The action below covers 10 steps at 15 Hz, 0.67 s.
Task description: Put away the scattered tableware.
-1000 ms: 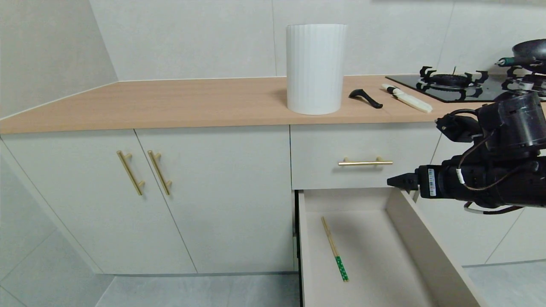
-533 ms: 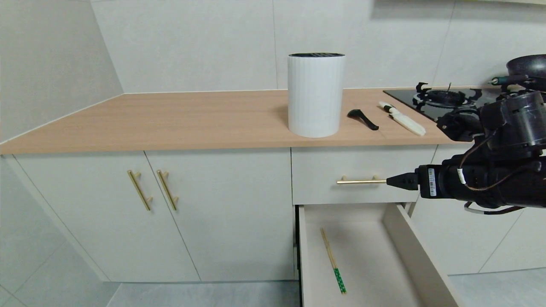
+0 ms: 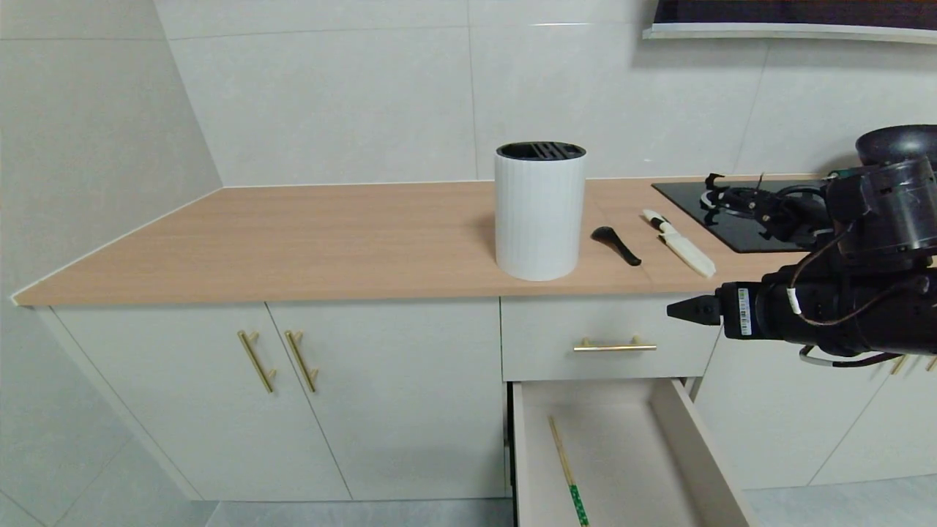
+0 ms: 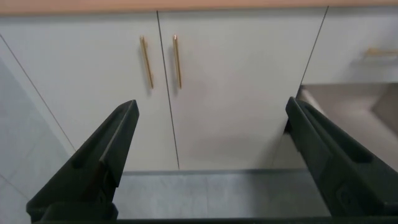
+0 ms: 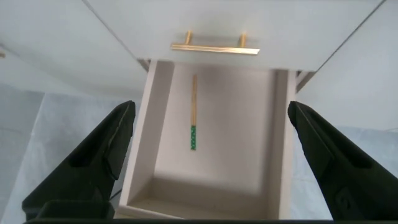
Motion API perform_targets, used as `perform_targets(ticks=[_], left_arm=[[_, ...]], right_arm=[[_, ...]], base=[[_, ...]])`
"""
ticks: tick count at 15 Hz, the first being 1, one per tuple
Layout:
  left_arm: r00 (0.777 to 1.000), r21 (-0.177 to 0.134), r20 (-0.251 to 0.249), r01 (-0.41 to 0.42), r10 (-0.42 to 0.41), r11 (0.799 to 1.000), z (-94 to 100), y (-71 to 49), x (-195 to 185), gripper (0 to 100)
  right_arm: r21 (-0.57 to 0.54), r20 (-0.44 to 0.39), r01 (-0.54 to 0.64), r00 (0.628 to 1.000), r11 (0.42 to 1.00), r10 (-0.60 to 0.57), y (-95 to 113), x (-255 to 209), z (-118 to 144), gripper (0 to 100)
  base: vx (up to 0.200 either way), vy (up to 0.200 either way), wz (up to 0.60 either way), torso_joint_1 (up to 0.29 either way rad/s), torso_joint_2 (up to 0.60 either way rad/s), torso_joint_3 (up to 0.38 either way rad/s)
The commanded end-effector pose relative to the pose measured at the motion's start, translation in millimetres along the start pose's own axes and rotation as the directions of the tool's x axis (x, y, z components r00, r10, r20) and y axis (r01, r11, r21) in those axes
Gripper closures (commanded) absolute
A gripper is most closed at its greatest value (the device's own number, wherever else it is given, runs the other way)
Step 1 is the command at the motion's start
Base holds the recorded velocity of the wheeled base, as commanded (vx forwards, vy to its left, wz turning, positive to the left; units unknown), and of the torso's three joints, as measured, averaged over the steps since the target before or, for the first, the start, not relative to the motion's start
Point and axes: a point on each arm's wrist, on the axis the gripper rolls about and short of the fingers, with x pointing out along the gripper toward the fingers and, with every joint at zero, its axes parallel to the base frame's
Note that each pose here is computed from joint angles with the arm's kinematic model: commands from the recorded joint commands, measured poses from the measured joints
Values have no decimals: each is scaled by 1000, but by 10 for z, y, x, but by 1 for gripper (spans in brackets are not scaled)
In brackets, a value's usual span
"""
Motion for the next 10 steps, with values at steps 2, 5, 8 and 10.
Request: perform_targets(ticks=[2,5,8,10], left_arm=[[1000,0,0,0,0,1000,3,0,1,0],[1000,0,0,0,0,1000,-2,0,1,0],[1000,0,0,0,0,1000,3,0,1,0],[1000,0,-2,0,0,1000,-1,0,2,0]], right_arm=[[-1,-8,0,1000,1000,0,3,27,-9,0],[-17,-14,1,1000,1000,-1,4,47,-16,0],[-27,2,14,1000,1000,-14,-31,86,19,0],[-44,103,54,994,998,-49,-182,368,199,0]], base=[[0,0,0,200,-495,-286],[0,0,0,204,-491,-273],[0,0,0,71,-152,-85],[0,0,0,0,0,0]])
